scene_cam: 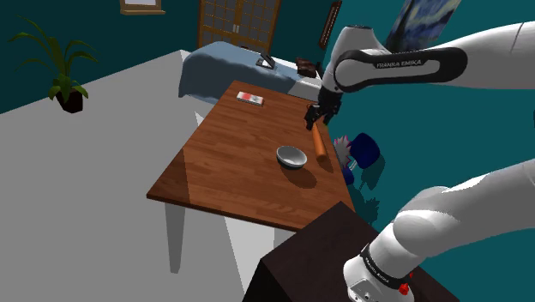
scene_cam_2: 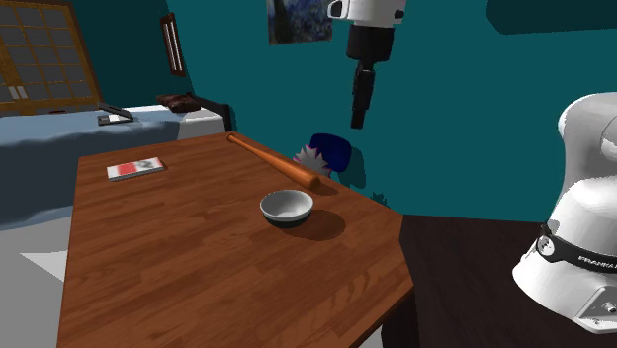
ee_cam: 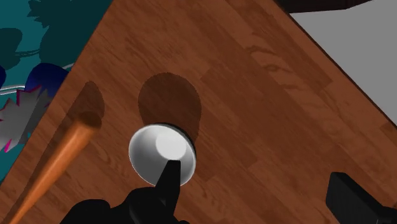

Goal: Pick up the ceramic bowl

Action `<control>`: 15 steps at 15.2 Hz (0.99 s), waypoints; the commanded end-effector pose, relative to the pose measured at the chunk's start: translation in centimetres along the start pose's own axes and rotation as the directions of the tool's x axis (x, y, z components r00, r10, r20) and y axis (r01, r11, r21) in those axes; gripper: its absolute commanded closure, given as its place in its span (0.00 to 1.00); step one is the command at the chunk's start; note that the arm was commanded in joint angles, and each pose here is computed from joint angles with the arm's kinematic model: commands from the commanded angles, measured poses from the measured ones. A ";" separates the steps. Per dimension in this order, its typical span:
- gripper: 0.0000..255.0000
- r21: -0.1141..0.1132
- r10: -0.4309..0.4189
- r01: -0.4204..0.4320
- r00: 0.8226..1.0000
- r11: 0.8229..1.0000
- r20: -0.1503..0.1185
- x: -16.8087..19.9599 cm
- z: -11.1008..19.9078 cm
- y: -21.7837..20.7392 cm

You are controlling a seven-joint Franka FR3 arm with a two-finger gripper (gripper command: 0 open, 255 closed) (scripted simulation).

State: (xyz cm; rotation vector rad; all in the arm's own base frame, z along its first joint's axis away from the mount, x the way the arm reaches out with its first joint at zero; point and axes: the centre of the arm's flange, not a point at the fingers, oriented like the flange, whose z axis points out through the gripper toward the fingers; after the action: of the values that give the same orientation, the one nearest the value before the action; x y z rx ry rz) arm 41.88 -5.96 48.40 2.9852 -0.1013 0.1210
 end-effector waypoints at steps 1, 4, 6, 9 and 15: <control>0.00 -0.004 0.004 -0.004 1.000 1.000 0.004 1.3 2.3 0.3; 0.00 -0.011 0.009 -0.009 1.000 1.000 0.011 3.3 5.7 0.8; 0.00 -0.016 0.013 -0.013 1.000 1.000 0.016 4.7 7.9 1.1; 0.00 -0.023 0.019 -0.019 1.000 1.000 0.024 6.7 11.3 1.7; 0.00 -0.037 0.031 -0.030 0.999 0.999 0.039 10.7 18.2 2.9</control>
State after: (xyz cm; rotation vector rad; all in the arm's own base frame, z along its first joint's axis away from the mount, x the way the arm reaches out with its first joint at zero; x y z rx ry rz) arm 52.82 -11.54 32.92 2.9544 -0.1496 0.0660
